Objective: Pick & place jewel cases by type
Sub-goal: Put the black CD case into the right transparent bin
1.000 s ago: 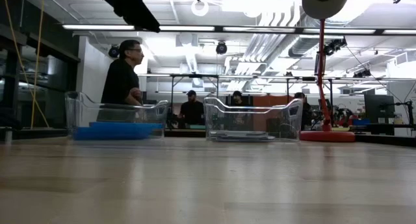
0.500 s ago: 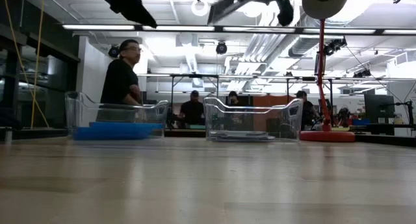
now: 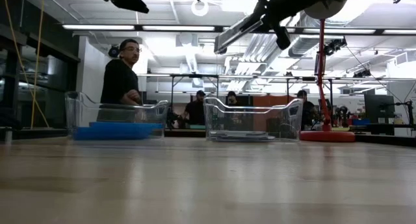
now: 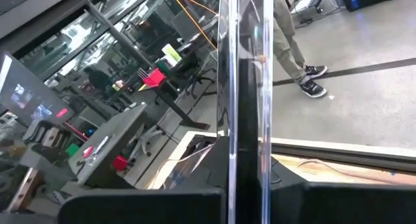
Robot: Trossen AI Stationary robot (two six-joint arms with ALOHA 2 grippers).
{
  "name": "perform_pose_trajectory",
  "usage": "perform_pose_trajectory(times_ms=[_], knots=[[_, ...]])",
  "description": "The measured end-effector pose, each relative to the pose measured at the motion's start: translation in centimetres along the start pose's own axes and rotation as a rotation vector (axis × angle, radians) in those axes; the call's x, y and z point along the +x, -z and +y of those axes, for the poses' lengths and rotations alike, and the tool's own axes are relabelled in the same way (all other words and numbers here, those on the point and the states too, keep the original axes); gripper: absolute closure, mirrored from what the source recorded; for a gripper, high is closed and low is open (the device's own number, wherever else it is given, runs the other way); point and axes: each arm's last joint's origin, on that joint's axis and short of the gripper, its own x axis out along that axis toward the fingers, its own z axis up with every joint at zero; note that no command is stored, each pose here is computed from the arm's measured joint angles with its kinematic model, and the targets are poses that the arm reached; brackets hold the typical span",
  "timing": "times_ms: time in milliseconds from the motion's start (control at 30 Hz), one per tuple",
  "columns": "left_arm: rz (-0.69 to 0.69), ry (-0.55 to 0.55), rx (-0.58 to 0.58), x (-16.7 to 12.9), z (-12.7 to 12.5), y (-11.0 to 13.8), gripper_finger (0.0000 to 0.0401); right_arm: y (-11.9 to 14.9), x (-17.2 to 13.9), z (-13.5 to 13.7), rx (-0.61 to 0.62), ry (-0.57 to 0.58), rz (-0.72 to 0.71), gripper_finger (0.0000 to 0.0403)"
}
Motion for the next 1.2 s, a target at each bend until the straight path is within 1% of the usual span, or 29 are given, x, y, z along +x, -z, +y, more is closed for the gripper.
perform_pose_trajectory(times_ms=[167, 267, 533, 633, 700, 867, 1000, 1100, 1200], knots=[[0.003, 0.003, 0.017, -0.9, 0.0, 0.2, 0.019, -0.6, 0.3, -0.6, 0.0, -0.007, 0.0, 0.0403], [-0.003, 0.001, 0.017, -1.6, 0.0, 0.4, 0.019, -1.0, 0.4, -0.5, -0.031, -0.04, -0.01, 0.0403], [-0.036, -0.018, 0.013, -3.0, 0.2, 0.5, 0.019, -2.3, 0.2, 0.7, -0.066, -0.166, -0.137, 0.0403], [-0.039, -0.019, 0.013, -3.1, 0.2, 0.5, 0.019, -2.5, 0.1, 1.1, -0.092, -0.238, -0.144, 0.0403], [-0.039, -0.019, 0.013, -3.1, 0.2, 0.5, 0.019, -2.6, 0.0, 1.4, -0.136, -0.314, -0.129, 0.0403], [-0.032, -0.017, 0.013, -3.2, 0.1, 0.6, 0.019, -2.9, -0.5, 2.4, -0.235, -0.555, -0.096, 0.0403], [-0.029, -0.016, 0.013, -3.2, 0.1, 0.6, 0.019, -3.3, -1.1, 3.2, -0.25, -0.748, -0.092, 0.0403], [-0.029, -0.016, 0.013, -3.2, 0.1, 0.6, 0.019, -3.6, -1.9, 3.9, -0.234, -0.955, -0.057, 0.0403], [-0.028, -0.017, 0.013, -3.2, 0.1, 0.6, 0.019, -3.9, -3.1, 4.8, -0.26, -1.184, -0.046, 0.0403]])
